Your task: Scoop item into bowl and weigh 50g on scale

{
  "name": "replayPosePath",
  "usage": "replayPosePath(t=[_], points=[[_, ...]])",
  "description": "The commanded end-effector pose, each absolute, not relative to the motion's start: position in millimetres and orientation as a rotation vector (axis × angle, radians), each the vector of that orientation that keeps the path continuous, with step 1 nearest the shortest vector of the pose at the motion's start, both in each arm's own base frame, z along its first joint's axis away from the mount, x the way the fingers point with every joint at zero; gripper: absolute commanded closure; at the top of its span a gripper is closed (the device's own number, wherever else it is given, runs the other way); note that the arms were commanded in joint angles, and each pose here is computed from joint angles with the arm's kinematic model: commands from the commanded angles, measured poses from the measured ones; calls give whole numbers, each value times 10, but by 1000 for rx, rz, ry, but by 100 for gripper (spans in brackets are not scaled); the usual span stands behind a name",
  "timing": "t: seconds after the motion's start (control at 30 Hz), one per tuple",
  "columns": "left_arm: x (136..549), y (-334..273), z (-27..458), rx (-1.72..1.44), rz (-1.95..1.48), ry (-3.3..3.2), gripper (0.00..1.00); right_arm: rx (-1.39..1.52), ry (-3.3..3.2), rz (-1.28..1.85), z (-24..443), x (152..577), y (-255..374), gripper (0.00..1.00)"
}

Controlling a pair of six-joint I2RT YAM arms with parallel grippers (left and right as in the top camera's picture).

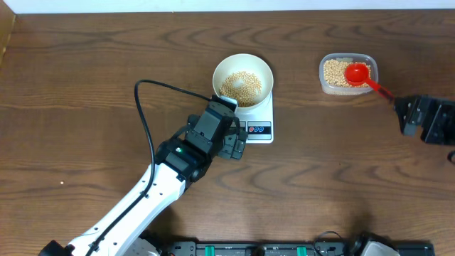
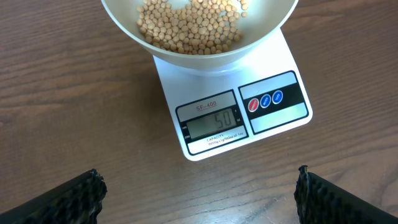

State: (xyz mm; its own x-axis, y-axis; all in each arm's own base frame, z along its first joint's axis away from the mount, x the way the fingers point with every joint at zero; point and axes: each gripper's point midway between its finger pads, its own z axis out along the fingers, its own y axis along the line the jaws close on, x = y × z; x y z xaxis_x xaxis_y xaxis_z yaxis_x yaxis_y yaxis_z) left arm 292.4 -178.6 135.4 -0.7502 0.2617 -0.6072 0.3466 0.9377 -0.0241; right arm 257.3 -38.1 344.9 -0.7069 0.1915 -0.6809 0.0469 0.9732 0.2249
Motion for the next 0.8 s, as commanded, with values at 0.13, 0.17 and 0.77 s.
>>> replayPosePath(t=[0.13,0.17,0.77], points=[[2933,-1755,1368,426,-160,2452,0,117,2308,253,3585,2390,-243,1],[2933,-1755,1368,426,-160,2452,1,113,2316,258,3554,2394,-233,1],[2933,-1755,1368,426,-160,2452,1,-159,1708,-9,1923,2497,10,1]])
